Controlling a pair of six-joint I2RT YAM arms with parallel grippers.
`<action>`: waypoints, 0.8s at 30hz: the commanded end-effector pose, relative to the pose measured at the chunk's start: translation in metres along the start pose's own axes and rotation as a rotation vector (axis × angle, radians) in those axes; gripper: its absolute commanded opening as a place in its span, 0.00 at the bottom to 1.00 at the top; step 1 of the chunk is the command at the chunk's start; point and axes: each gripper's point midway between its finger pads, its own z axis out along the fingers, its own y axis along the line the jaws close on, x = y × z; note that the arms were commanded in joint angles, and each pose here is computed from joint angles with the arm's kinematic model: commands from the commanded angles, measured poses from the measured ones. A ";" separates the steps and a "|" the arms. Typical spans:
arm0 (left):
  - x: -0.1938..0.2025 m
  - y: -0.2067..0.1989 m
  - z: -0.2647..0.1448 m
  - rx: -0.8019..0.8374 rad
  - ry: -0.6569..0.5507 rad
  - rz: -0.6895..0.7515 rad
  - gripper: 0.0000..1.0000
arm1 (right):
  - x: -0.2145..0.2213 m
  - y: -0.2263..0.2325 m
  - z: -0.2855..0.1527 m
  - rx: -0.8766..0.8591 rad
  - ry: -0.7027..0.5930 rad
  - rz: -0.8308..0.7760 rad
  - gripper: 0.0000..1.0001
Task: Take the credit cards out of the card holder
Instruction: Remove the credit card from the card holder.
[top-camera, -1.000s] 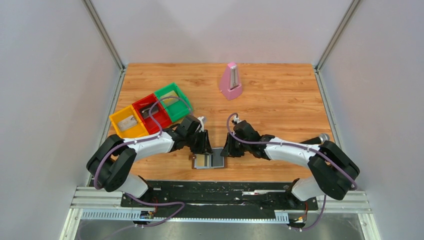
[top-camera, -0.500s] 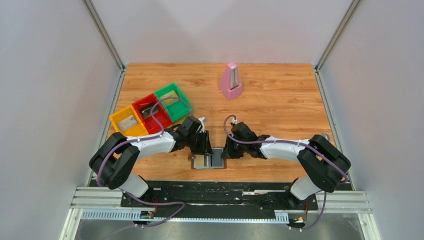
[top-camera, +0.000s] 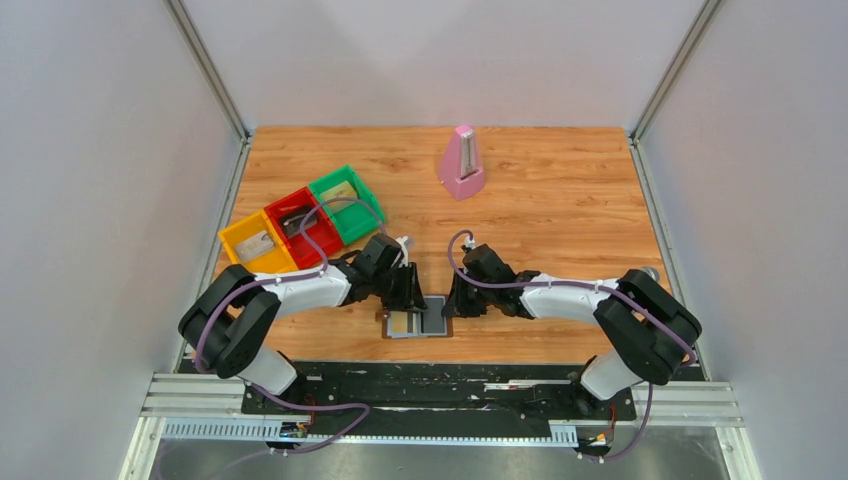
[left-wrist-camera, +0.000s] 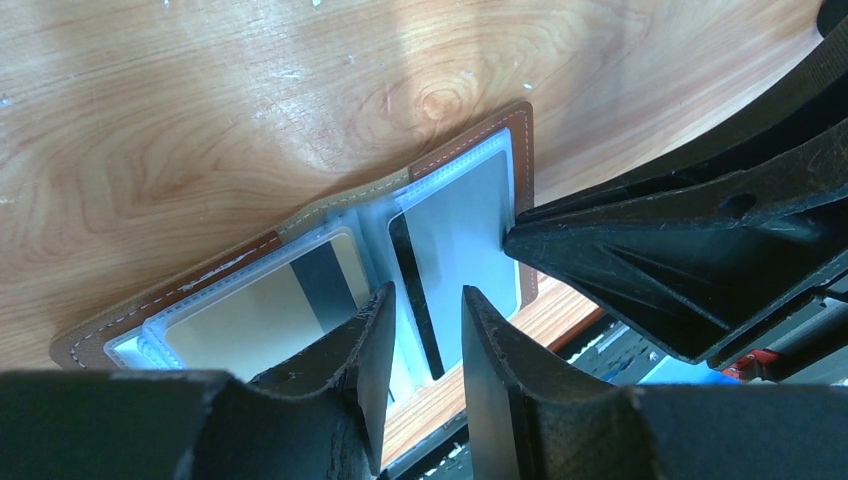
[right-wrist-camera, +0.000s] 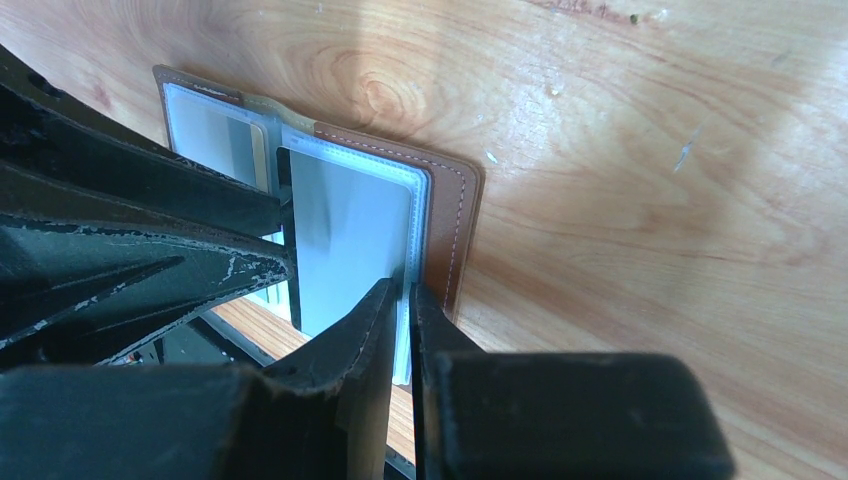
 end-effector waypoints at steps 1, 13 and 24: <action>0.001 0.003 0.002 -0.020 -0.001 -0.026 0.38 | 0.009 -0.022 0.004 0.075 0.006 0.006 0.13; 0.003 -0.009 0.008 0.087 0.010 -0.116 0.20 | 0.009 -0.022 0.003 0.075 0.001 0.008 0.13; -0.015 0.005 -0.013 0.093 -0.054 -0.132 0.00 | 0.009 -0.030 0.004 0.093 0.002 0.018 0.13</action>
